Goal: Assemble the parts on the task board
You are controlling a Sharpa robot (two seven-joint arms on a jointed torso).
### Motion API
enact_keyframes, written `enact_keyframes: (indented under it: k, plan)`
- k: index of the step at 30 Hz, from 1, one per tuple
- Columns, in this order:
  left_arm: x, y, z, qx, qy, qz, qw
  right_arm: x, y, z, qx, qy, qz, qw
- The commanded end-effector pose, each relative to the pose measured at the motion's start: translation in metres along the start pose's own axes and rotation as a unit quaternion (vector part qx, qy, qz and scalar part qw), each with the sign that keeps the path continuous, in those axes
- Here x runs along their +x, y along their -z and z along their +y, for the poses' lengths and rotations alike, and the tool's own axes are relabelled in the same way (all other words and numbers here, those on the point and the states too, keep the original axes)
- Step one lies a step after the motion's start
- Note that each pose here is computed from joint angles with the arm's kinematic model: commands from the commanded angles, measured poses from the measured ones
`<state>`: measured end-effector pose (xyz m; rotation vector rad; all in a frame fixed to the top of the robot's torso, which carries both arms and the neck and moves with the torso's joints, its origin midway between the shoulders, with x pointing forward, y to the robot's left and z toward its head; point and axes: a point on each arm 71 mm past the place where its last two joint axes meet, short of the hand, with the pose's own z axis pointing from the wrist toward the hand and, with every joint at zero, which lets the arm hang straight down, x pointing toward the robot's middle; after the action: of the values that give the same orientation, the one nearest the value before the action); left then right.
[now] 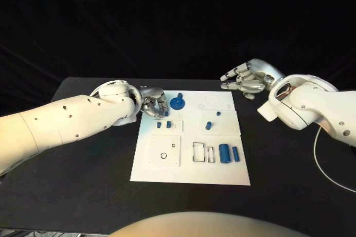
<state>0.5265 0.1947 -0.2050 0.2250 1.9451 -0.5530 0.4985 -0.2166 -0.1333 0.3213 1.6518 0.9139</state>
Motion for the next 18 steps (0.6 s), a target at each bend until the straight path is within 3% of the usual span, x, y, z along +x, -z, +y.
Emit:
enact_keyframes:
  k: [1, 5, 9, 11, 13, 16, 17, 18]
  plan:
    - [-0.001, 0.004, 0.0034, 0.003, 0.015, -0.001, 1.0, -0.001, 0.0, -0.004, 0.001, 0.027, 0.016, 0.999]
    - [-0.0077, 0.0126, 0.0106, 0.018, 0.071, -0.03, 0.997, -0.004, -0.001, -0.011, 0.002, 0.081, 0.034, 0.996]
    - [-0.0177, 0.0213, 0.0172, 0.035, 0.182, -0.088, 0.979, -0.002, -0.001, -0.013, -0.009, 0.174, 0.055, 0.983]
    - [-0.0219, 0.0259, 0.0212, 0.033, 0.26, -0.118, 0.958, 0.0, -0.002, -0.012, -0.017, 0.226, 0.063, 0.972]
    - [-0.0238, 0.03, 0.026, 0.024, 0.345, -0.138, 0.928, 0.004, -0.002, -0.011, -0.024, 0.271, 0.069, 0.96]
    - [-0.0245, 0.0346, 0.0326, 0.011, 0.441, -0.157, 0.884, 0.012, -0.003, -0.009, -0.033, 0.321, 0.075, 0.943]
    - [-0.0245, 0.0352, 0.0333, 0.01, 0.452, -0.159, 0.878, 0.013, -0.003, -0.009, -0.034, 0.327, 0.076, 0.941]
    - [-0.0238, 0.0368, 0.0353, 0.006, 0.486, -0.162, 0.859, 0.016, -0.004, -0.008, -0.037, 0.342, 0.077, 0.936]
